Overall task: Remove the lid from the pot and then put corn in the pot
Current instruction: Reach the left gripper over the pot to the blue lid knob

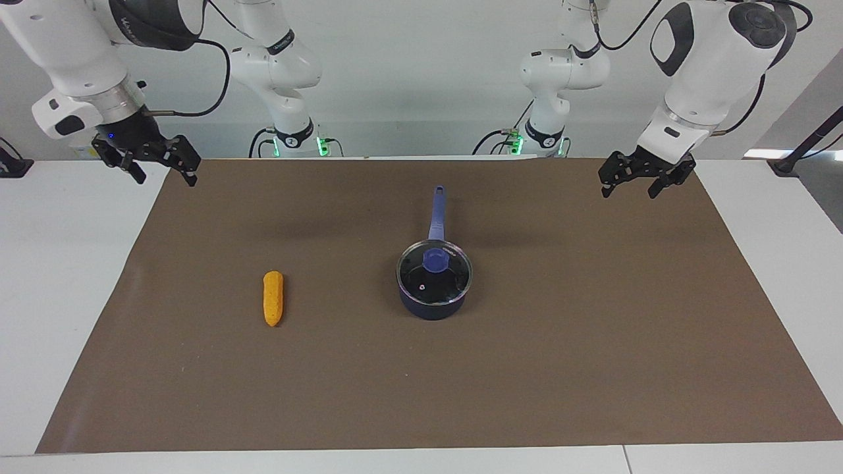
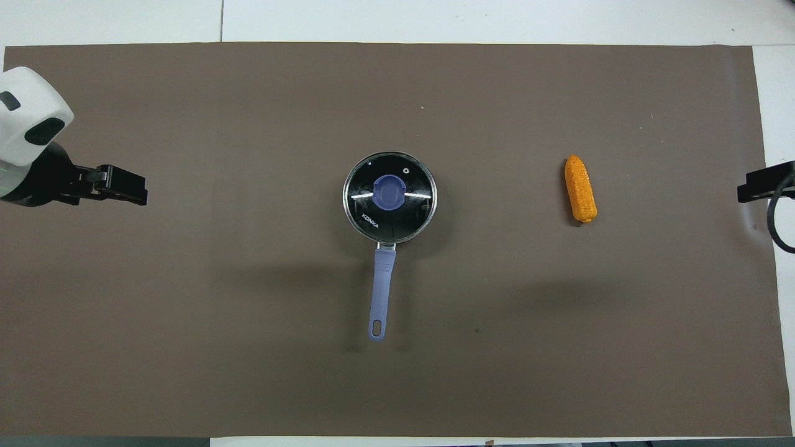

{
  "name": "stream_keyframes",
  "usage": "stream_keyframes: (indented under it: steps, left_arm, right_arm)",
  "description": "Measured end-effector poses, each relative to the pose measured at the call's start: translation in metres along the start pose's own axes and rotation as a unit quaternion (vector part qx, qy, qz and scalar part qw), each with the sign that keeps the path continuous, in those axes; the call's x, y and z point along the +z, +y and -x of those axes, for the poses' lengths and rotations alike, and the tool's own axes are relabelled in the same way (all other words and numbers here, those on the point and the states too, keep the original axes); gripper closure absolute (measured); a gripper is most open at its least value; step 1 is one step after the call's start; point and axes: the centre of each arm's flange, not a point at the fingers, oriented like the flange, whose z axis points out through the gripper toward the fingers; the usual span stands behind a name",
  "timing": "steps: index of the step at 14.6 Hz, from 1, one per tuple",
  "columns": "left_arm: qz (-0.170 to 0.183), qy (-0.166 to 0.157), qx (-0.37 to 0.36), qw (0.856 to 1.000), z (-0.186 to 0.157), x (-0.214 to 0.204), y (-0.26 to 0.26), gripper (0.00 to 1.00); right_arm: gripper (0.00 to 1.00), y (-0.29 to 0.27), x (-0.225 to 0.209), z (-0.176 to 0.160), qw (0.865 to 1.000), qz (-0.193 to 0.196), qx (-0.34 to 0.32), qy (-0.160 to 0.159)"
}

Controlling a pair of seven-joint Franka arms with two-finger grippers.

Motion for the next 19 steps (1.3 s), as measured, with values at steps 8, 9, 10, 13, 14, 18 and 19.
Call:
stream_keyframes:
  steps: [8, 9, 10, 13, 14, 18, 19]
  left_arm:
    - [0.0, 0.0, 0.0, 1.0, 0.0, 0.0, 0.0, 0.0]
    - [0.0, 0.0, 0.0, 1.0, 0.0, 0.0, 0.0, 0.0]
    - [0.0, 0.0, 0.001, 1.0, 0.0, 0.0, 0.001, 0.0]
    - [0.004, 0.004, 0.008, 1.0, 0.0, 0.0, 0.01, 0.0]
    - [0.006, 0.008, 0.019, 1.0, -0.001, -0.001, 0.022, 0.0]
    - [0.022, 0.02, 0.041, 0.999, 0.001, 0.009, 0.105, 0.0]
    - [0.025, 0.022, 0.041, 0.999, 0.0, 0.015, 0.124, 0.0]
  right_arm:
    - [0.0, 0.0, 0.0, 0.0, 1.0, 0.0, 0.0, 0.0]
    - [0.0, 0.0, 0.0, 0.0, 1.0, 0.0, 0.0, 0.0]
    - [0.0, 0.0, 0.0, 0.0, 1.0, 0.0, 0.0, 0.0]
    - [0.0, 0.0, 0.0, 0.0, 1.0, 0.0, 0.0, 0.0]
    - [0.0, 0.0, 0.0, 0.0, 1.0, 0.0, 0.0, 0.0]
    - [0.0, 0.0, 0.0, 0.0, 1.0, 0.0, 0.0, 0.0]
    - [0.0, 0.0, 0.0, 0.0, 1.0, 0.0, 0.0, 0.0]
